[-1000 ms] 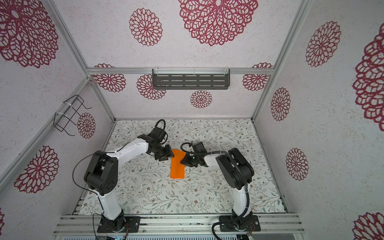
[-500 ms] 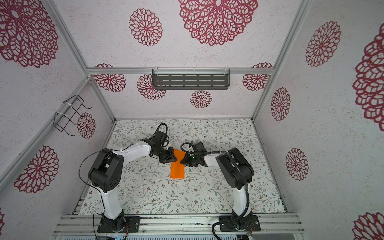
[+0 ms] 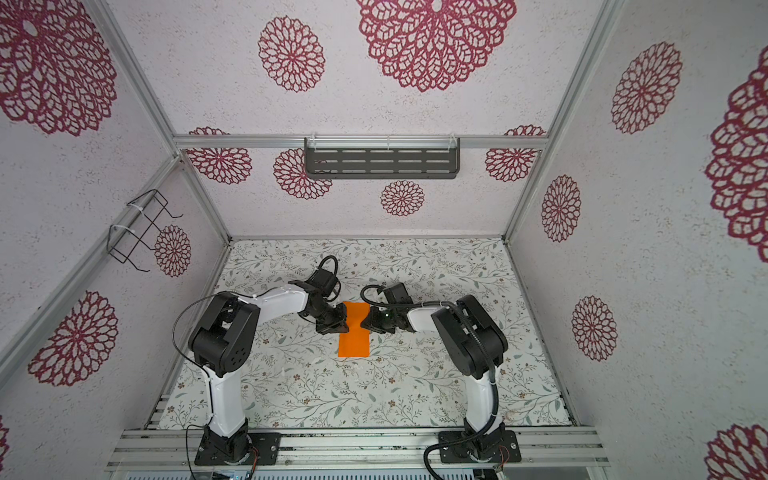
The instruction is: Fold a paper plane with a square sheet of paper (pick it up from the middle)
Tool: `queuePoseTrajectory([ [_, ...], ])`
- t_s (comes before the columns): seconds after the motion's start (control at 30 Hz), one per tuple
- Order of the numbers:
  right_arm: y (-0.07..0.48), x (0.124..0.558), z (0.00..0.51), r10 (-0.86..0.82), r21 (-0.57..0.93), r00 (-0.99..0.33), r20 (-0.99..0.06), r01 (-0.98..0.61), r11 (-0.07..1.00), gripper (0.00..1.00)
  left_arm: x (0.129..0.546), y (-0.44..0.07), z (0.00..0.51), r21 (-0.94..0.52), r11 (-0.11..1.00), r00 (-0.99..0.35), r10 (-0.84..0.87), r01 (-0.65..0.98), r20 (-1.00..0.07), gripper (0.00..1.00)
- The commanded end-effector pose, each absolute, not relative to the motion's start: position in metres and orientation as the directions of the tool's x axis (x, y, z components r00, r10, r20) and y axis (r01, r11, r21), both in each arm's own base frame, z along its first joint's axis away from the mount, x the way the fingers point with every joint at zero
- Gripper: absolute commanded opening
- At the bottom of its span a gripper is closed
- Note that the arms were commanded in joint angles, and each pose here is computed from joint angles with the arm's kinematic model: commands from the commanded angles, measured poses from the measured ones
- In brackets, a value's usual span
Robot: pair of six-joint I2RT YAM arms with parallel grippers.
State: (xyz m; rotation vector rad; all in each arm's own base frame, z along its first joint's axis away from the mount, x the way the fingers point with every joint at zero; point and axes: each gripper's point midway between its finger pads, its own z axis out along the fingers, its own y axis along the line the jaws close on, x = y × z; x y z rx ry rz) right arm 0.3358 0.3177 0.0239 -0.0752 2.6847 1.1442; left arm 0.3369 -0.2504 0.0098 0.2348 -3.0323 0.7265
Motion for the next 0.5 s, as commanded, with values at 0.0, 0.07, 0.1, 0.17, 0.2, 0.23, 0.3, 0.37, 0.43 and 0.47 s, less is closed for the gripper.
queuePoseTrajectory([
  [0.0,0.28,0.303,-0.033,0.03,0.557,-0.997,-0.067,-0.012,0.83,0.16,0.33,-0.234,-0.002,-0.352,0.927,-0.991,-0.118,-0.13,0.055,0.06],
  [0.07,0.279,0.302,-0.034,0.03,0.55,-0.997,-0.065,-0.011,0.835,0.16,0.327,-0.226,-0.004,-0.311,0.942,-0.992,-0.109,-0.122,0.06,0.06],
  [0.1,0.277,0.303,-0.035,0.031,0.542,-0.997,-0.066,-0.01,0.84,0.16,0.325,-0.222,-0.005,-0.292,0.949,-0.993,-0.102,-0.117,0.063,0.06],
  [0.17,0.274,0.302,-0.037,0.025,0.519,-0.998,-0.059,-0.009,0.855,0.16,0.321,-0.212,-0.005,-0.248,0.963,-0.994,-0.092,-0.105,0.066,0.05],
  [0.2,0.273,0.302,-0.037,0.023,0.507,-0.998,-0.062,-0.012,0.862,0.16,0.319,-0.208,-0.004,-0.232,0.968,-0.994,-0.087,-0.1,0.066,0.05],
  [0.23,0.271,0.303,-0.037,0.021,0.497,-0.998,-0.066,-0.014,0.868,0.16,0.32,-0.204,-0.002,-0.218,0.971,-0.994,-0.085,-0.097,0.062,0.05],
  [0.3,0.269,0.304,-0.036,0.022,0.486,-0.997,-0.068,-0.014,0.874,0.16,0.324,-0.201,0.007,-0.212,0.973,-0.996,-0.084,-0.091,0.042,0.05],
  [0.37,0.27,0.303,-0.036,0.018,0.485,-0.997,-0.07,-0.018,0.874,0.16,0.334,-0.207,0.022,-0.25,0.965,-0.997,-0.083,-0.082,0.008,0.05],
  [0.43,0.271,0.304,-0.036,0.019,0.489,-0.997,-0.069,-0.017,0.872,0.16,0.34,-0.222,0.033,-0.32,0.945,-0.997,-0.081,-0.074,-0.01,0.05],
  [0.47,0.271,0.304,-0.036,0.018,0.491,-0.998,-0.068,-0.017,0.871,0.16,0.346,-0.23,0.051,-0.373,0.926,-0.995,-0.084,-0.06,-0.049,0.05],
])
